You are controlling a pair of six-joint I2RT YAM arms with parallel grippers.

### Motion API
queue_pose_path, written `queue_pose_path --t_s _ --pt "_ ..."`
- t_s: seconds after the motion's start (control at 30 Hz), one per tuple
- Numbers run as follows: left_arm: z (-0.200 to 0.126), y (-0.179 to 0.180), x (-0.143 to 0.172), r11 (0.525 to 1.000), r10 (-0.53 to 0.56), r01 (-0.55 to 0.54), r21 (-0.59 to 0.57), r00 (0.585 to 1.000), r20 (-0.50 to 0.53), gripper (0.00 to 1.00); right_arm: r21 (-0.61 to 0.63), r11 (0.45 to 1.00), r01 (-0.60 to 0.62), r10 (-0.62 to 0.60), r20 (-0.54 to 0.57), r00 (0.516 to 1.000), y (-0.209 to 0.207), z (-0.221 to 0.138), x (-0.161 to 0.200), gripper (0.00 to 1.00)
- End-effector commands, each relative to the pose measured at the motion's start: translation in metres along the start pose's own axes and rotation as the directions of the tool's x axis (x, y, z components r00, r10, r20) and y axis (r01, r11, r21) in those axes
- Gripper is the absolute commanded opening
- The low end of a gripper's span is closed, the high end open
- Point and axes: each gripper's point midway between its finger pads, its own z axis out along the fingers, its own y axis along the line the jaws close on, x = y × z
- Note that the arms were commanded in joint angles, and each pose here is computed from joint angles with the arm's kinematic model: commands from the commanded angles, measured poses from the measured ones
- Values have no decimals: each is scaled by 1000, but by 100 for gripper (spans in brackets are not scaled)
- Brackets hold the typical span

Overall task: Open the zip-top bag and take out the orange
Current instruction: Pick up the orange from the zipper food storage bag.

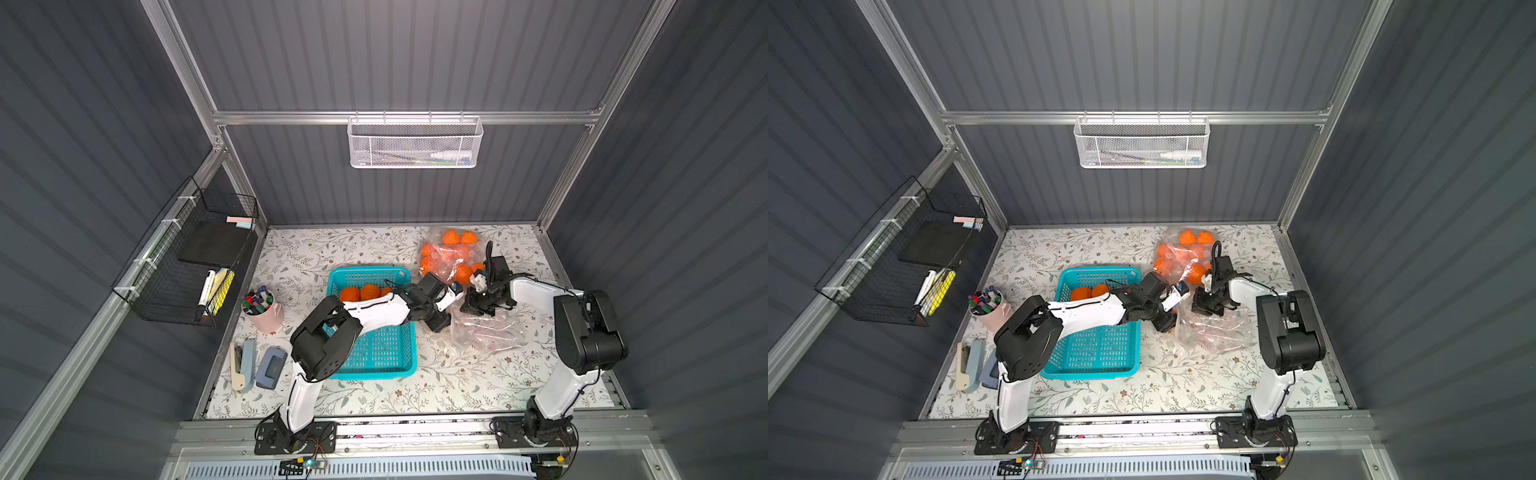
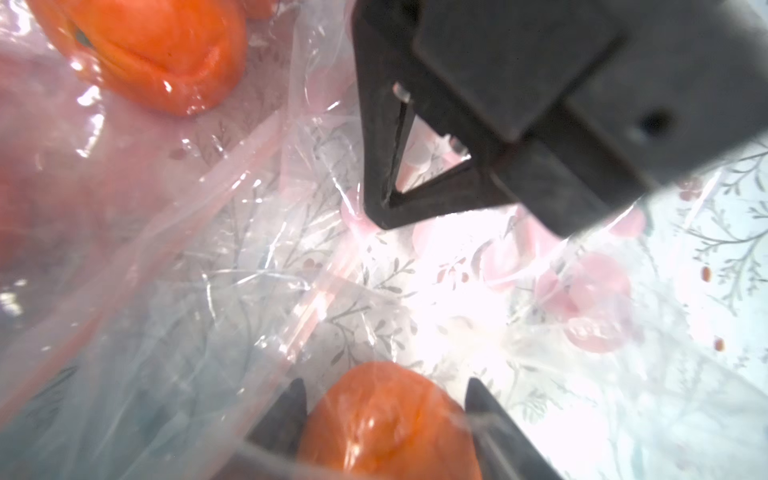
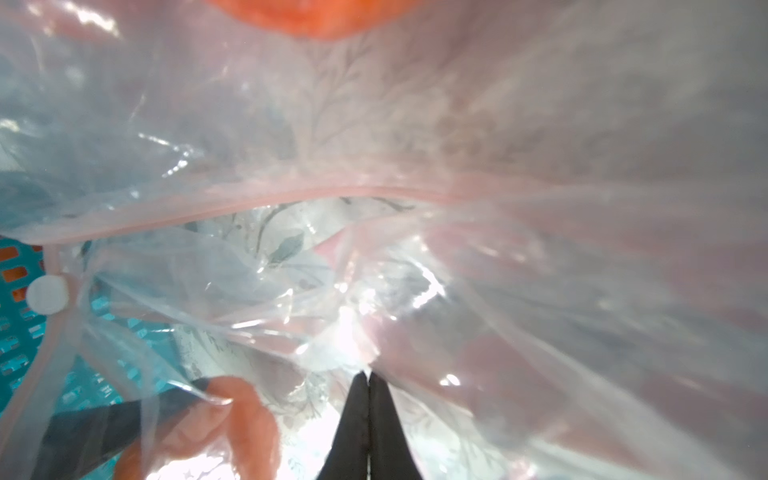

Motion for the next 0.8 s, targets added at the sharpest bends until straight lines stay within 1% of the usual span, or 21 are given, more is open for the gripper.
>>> queue_pose_path --t_s 0.0,0.1,0.27,0.4,0.53,0.63,0.7,0.73,0.77 --pt "-18 -8 -6 1000 10 -10 19 1000 8 59 38 999 -7 7 2 1000 -10 -4 4 5" --pt "-33 -9 -22 1000 -1 1 13 999 51 59 56 998 -10 10 7 1000 -14 -5 4 5" --pt "-57 -10 -44 1000 -3 3 1 996 94 57 61 998 -25 24 11 1000 -19 -5 5 5" --pt "-78 -5 -48 998 -37 41 -43 995 98 57 61 998 -27 26 18 1000 -20 -6 4 5" --pt "-113 7 -50 989 -52 67 -135 992 117 57 63 997 -33 32 17 999 -22 -6 4 5" --pt "-137 25 -39 968 -99 123 -220 988 115 55 60 998 -32 31 17 999 -22 -5 4 5" --pt "-152 40 -22 940 -162 185 -286 981 103 54 60 998 -35 34 18 999 -22 -6 3 5" --pt "-161 48 -12 919 -196 221 -326 975 108 53 61 998 -34 33 17 999 -22 -6 4 5" --pt "-165 55 8 894 -237 256 -367 967 98 53 60 998 -36 35 18 999 -22 -6 4 5"
